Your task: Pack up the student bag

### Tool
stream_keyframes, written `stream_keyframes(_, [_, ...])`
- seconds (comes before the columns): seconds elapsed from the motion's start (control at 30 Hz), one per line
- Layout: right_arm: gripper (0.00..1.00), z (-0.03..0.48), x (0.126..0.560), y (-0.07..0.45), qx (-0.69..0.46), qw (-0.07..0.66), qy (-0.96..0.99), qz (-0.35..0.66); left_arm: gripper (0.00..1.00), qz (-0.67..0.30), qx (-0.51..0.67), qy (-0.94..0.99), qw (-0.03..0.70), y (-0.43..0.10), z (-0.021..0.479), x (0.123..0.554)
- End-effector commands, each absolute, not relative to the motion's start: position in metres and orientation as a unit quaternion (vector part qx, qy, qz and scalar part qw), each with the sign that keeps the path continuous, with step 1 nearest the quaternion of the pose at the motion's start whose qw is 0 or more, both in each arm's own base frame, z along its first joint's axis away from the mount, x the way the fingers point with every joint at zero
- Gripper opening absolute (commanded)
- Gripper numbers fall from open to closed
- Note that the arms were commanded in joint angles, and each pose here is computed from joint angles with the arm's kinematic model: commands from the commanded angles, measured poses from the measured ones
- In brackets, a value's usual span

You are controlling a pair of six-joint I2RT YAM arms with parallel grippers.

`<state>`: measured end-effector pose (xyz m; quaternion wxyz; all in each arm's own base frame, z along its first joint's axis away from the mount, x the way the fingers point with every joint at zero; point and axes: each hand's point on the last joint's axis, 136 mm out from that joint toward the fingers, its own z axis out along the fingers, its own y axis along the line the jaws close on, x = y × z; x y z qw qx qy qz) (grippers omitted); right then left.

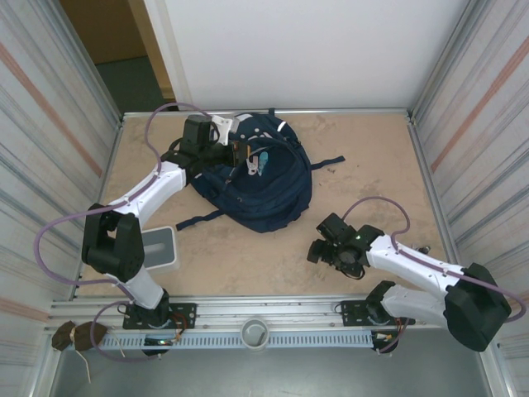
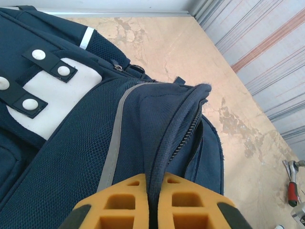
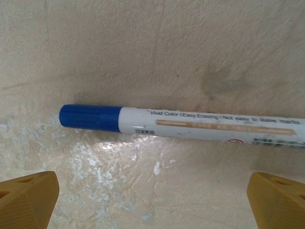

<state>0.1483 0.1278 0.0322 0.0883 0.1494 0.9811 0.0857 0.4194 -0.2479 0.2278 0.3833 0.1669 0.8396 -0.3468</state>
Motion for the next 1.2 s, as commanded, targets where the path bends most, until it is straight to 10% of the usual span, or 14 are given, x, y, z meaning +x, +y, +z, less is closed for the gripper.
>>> stream_keyframes(0.0, [0.99, 0.031, 0.16, 0.129, 0.182, 0.105, 0.973, 0.101, 0.0, -0.353, 0.174, 0.812, 0.432, -0.245, 0.261, 0.426])
stream_keyframes(0.4, [0.98, 0.032, 0.193, 0.104, 0.24, 0.151, 0.953, 0.11, 0.0, -0.345, 0.178, 0.814, 0.432, -0.244, 0.259, 0.426])
stream_keyframes(0.9, [0.63, 0.022, 0.23, 0.092, 0.203, 0.171, 0.964, 0.028, 0.0, -0.333, 0.183, 0.818, 0.432, -0.242, 0.256, 0.428])
stream_keyframes(1.17, [0.71, 0.016, 0.246, 0.096, 0.198, 0.168, 0.965, 0.034, 0.0, -0.33, 0.185, 0.818, 0.434, -0.242, 0.256, 0.43])
